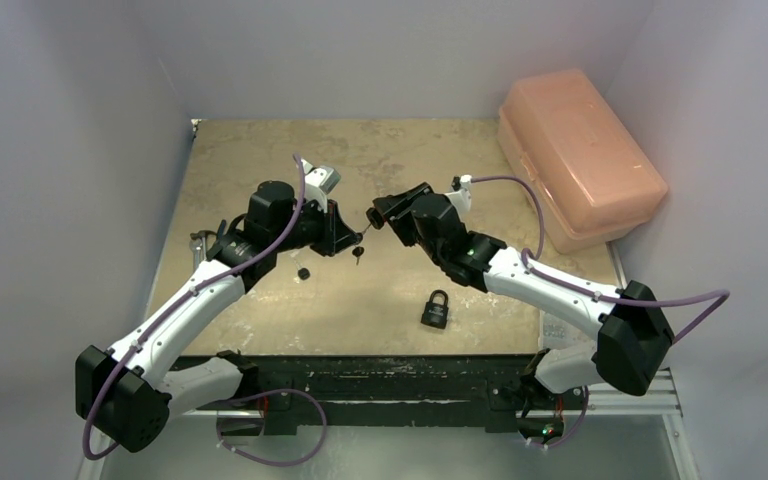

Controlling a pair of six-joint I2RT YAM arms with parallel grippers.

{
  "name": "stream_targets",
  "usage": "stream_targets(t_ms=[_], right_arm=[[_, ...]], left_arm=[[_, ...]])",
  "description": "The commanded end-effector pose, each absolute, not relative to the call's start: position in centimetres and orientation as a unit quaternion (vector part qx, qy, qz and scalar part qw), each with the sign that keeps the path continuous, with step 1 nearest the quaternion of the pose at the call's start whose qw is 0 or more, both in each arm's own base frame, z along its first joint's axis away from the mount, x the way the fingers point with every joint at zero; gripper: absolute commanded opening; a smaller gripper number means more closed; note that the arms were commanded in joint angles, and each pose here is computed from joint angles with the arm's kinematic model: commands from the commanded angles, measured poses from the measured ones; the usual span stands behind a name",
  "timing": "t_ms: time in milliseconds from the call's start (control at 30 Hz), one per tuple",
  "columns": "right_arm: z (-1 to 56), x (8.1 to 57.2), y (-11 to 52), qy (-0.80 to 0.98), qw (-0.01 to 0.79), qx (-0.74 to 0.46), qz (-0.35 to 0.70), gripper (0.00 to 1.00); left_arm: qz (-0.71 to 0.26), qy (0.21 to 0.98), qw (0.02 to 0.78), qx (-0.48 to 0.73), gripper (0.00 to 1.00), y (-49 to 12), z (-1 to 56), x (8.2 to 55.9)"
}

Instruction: Unlock with the key

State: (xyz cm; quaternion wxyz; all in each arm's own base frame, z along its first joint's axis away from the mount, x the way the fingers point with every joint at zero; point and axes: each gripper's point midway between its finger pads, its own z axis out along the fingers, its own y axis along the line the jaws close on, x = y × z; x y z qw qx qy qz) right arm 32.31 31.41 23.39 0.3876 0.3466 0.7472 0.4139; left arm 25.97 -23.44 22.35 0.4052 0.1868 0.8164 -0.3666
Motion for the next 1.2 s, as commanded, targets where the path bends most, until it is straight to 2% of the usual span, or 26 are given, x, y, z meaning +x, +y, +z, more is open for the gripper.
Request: stream_targets(t_ms=[0, 1167], right_arm=[[26.6, 32.6, 31.7, 0.712, 0.408, 0.350, 0.452, 0.00], [26.9, 32.0, 33.0, 0.711, 0.403, 0.328, 0.475, 0.00]], left_arm=[[-0.364, 0.801, 0.431, 0.199, 0.00, -23.4, 23.6, 26.3], [-0.365, 0.796, 0.441, 0.199, 0.00, -23.3, 24.2, 26.2]])
